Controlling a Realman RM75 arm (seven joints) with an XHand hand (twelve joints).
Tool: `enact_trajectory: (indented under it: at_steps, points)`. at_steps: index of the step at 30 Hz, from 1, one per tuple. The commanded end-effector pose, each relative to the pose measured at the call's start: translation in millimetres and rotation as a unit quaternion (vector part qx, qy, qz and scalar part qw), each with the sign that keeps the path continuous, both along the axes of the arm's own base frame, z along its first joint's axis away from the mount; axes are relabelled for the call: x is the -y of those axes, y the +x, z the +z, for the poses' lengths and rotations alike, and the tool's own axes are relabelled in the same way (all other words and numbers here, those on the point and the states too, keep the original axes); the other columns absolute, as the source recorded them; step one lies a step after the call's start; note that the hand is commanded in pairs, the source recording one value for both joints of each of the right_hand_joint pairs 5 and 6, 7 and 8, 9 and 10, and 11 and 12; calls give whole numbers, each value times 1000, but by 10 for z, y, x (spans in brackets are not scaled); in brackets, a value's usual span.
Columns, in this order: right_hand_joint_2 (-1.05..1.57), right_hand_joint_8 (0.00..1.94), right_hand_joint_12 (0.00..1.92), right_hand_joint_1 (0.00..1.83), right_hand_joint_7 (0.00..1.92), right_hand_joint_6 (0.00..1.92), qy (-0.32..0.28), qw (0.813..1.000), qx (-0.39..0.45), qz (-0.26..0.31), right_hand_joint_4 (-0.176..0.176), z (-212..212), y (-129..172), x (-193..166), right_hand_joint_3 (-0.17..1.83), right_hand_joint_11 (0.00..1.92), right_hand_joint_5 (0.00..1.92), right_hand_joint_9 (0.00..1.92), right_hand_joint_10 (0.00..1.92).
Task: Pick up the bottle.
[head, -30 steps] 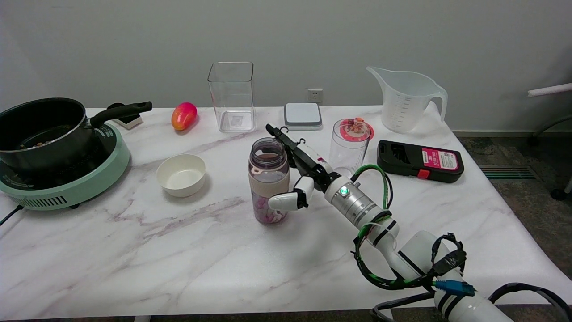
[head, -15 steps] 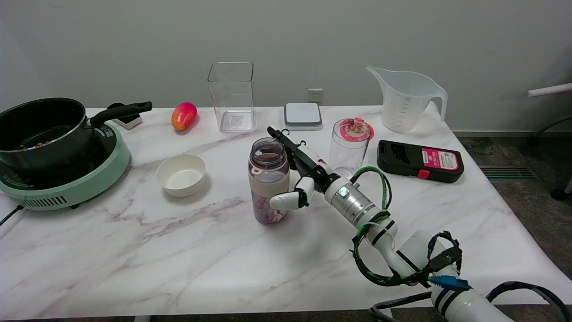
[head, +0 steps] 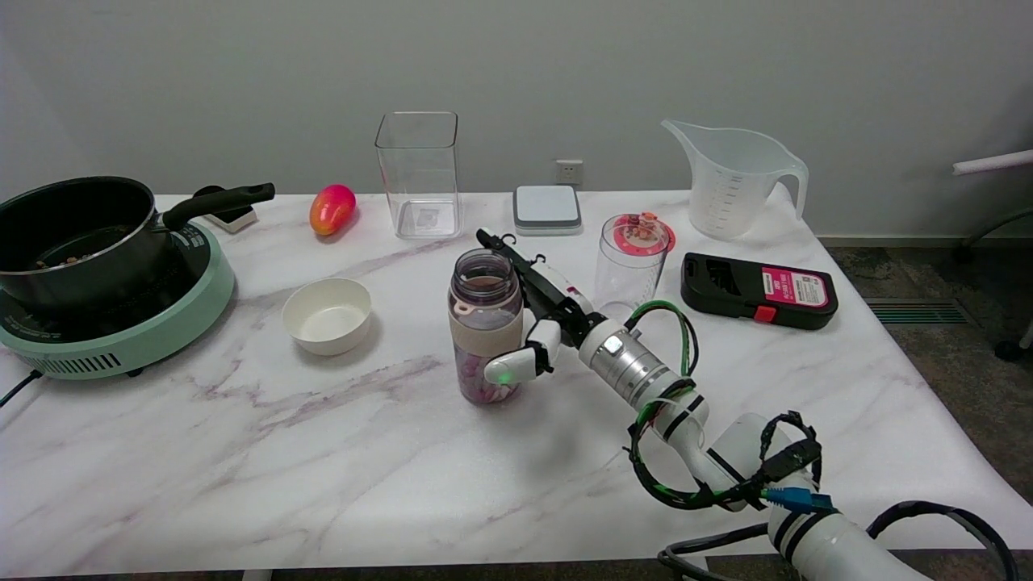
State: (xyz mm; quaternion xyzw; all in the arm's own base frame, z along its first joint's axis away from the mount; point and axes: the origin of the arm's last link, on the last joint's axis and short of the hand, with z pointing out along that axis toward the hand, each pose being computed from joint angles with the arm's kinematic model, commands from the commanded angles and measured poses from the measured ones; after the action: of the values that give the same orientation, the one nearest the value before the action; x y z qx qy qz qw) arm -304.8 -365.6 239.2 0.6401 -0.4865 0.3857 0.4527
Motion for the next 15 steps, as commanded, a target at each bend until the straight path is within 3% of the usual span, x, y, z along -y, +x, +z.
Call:
enact_trajectory:
  at_steps: [1, 7, 11, 12, 15]
  points:
    - [-467, 387, 366, 1253, 387, 0, 2, 1000, 3, -3, 0, -34, -14, 47, 842, 366, 0, 367, 367]
    - [-339, 444, 419, 1292, 444, 54, 0, 1000, 3, -4, 0, -43, -16, 53, 740, 419, 54, 461, 461]
    - [-73, 544, 687, 1340, 544, 194, -3, 1000, 4, -5, 0, -36, -18, 57, 744, 687, 194, 630, 630]
    - [80, 652, 756, 1358, 652, 390, -3, 1000, 5, -5, 0, -38, -17, 57, 696, 756, 390, 832, 832]
    - [289, 969, 844, 1390, 969, 702, -6, 1000, 6, -6, 0, -27, -20, 60, 592, 844, 702, 1016, 1016]
